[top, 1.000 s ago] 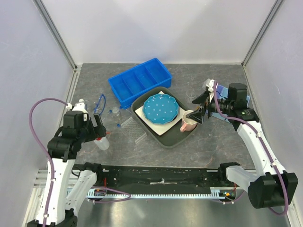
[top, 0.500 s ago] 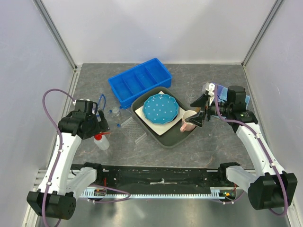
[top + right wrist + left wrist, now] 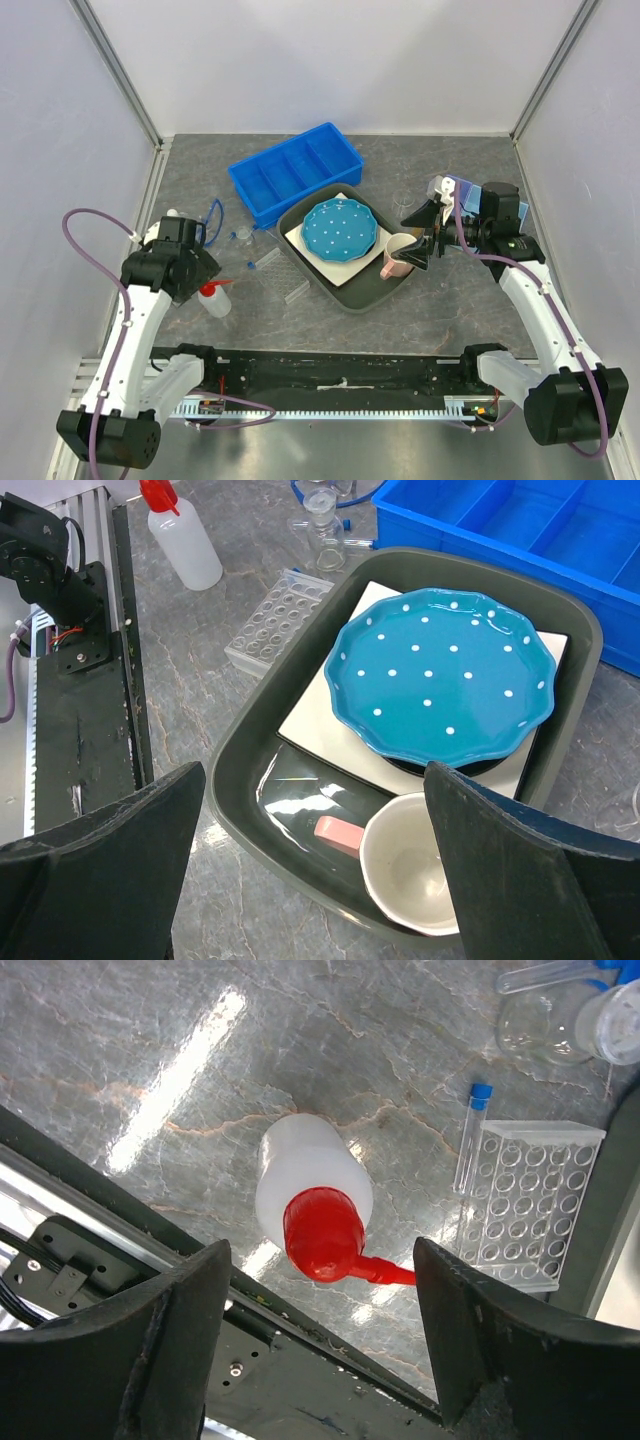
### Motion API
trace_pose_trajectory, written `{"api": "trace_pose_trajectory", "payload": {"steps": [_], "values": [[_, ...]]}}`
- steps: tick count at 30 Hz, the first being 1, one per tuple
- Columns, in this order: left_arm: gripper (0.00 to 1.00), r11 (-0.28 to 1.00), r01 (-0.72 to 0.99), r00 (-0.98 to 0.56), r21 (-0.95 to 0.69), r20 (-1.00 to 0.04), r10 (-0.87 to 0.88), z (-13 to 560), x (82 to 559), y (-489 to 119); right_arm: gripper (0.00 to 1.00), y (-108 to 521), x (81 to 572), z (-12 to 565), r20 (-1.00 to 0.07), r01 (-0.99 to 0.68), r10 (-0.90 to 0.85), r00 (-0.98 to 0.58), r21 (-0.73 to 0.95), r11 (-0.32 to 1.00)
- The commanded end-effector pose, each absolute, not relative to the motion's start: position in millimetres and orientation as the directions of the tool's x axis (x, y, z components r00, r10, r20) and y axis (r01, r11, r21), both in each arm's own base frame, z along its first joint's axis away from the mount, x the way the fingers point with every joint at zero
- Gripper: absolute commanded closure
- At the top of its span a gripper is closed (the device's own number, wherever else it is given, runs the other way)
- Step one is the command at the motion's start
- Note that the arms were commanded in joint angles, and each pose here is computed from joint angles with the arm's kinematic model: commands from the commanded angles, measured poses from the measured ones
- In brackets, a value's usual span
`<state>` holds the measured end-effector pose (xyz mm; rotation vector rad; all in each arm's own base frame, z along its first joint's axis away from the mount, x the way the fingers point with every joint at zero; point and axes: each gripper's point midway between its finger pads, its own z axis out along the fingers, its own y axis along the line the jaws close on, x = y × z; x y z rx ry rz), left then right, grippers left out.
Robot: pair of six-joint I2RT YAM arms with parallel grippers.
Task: Organize the chemistry lab equipment
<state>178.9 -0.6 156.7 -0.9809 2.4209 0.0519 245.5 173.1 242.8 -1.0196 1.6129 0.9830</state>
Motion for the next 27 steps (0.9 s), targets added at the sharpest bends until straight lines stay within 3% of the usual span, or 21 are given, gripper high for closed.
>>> {"api": "trace_pose_trajectory", "payload": {"steps": [1,17,23,27], "values": [[0.2,0.644,-0.747,-0.519,-0.162,-0.464,-0.718,150,184,2,0.02,176,241,255,-0.981,-0.956,-0.16,-0.112,0.063,0.288],[0.33,0.641,-0.749,-0.531,-0.165,-0.429,-0.731,135,185,-4,0.02,177,238,257,-0.982,-0.959,-0.16,-0.105,0.058,0.277],[0.45,0.647,-0.741,-0.54,-0.18,-0.412,-0.734,132,184,-8,0.02,177,237,258,-0.982,-0.96,-0.159,-0.104,0.057,0.276],[0.6,0.653,-0.731,-0.546,-0.197,-0.405,-0.733,132,186,-12,0.02,177,237,258,-0.982,-0.96,-0.159,-0.101,0.054,0.276]]}}
